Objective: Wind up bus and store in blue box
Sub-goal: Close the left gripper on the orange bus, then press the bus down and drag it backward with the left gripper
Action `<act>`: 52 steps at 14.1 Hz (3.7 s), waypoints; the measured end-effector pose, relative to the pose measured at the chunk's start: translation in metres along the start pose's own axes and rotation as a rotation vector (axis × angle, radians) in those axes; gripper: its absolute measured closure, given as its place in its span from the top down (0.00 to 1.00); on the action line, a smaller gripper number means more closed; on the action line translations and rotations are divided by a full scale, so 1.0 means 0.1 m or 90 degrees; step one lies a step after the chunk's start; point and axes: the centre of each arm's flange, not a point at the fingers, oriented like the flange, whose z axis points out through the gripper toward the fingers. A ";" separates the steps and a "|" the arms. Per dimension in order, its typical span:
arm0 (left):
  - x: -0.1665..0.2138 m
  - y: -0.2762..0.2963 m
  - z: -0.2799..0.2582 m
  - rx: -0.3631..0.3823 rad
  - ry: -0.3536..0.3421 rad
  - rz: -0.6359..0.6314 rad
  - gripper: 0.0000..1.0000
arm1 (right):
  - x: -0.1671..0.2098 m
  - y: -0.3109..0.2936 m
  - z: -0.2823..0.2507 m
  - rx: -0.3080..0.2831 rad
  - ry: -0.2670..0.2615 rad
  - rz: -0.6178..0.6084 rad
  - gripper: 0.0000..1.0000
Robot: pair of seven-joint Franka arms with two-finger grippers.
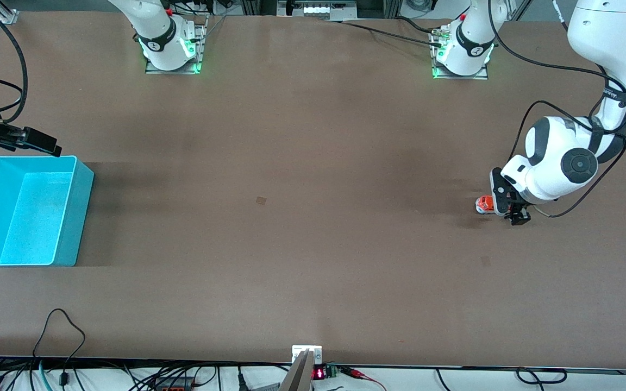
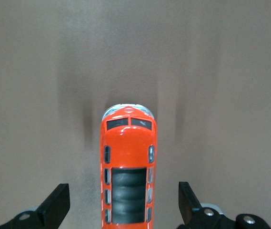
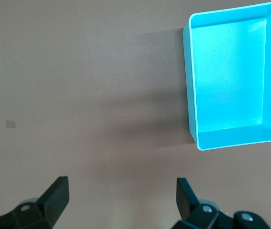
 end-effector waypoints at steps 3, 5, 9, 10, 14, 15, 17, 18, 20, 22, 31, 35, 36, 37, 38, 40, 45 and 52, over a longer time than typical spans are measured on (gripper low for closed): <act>0.03 0.06 0.07 0.002 0.003 0.005 0.85 | 0.00 0.00 0.00 0.000 0.000 0.000 1.00; 0.04 0.06 0.08 0.004 0.003 0.006 0.65 | 0.00 0.00 0.00 0.000 0.000 0.000 1.00; 0.05 0.06 0.07 0.006 0.004 0.008 0.49 | 0.00 -0.03 0.00 0.000 0.002 -0.004 1.00; 0.05 0.06 0.07 0.006 0.004 0.009 0.49 | 0.00 -0.05 -0.01 0.001 0.004 -0.005 1.00; 0.05 0.06 0.07 0.006 0.004 0.009 0.49 | -0.01 -0.10 -0.05 0.002 0.010 -0.011 1.00; 0.04 0.06 0.07 0.006 0.004 0.010 0.49 | -0.01 -0.09 -0.05 0.002 0.010 -0.010 1.00; -0.03 0.06 0.07 0.008 0.004 0.019 0.49 | -0.01 -0.09 -0.05 0.002 0.010 -0.010 1.00; -0.13 0.05 0.08 0.012 0.005 0.021 0.49 | -0.01 -0.09 -0.05 0.002 0.010 -0.010 1.00; -0.49 0.05 0.11 0.022 0.008 0.009 0.49 | -0.01 -0.09 -0.05 0.002 0.010 -0.010 1.00; -0.88 0.07 0.13 0.033 0.010 -0.012 0.49 | -0.01 -0.08 -0.06 0.002 0.010 -0.009 1.00; -1.59 0.06 0.18 0.042 0.007 0.038 0.49 | -0.01 -0.08 -0.06 0.002 0.011 -0.008 1.00; -1.70 0.05 0.19 0.044 0.007 0.039 0.49 | -0.01 -0.07 -0.06 0.002 0.011 -0.007 1.00; -1.71 0.05 0.19 0.045 0.007 0.038 0.49 | -0.01 -0.07 -0.06 0.002 0.011 -0.007 1.00; -1.71 0.05 0.19 0.045 0.007 0.038 0.49 | -0.01 -0.07 -0.06 0.002 0.011 -0.007 1.00; -1.71 0.05 0.19 0.045 0.007 0.036 0.49 | -0.01 -0.07 -0.06 0.002 0.011 -0.007 1.00; -1.73 0.05 0.19 0.045 0.007 0.031 0.49 | -0.01 -0.07 -0.06 0.002 0.011 -0.007 1.00; -1.76 0.04 0.19 0.047 0.007 0.017 0.49 | -0.01 -0.07 -0.06 0.002 0.011 -0.007 1.00; -1.79 -0.05 0.27 0.044 0.010 0.012 1.00 | -0.01 -0.07 -0.06 0.002 0.011 -0.006 1.00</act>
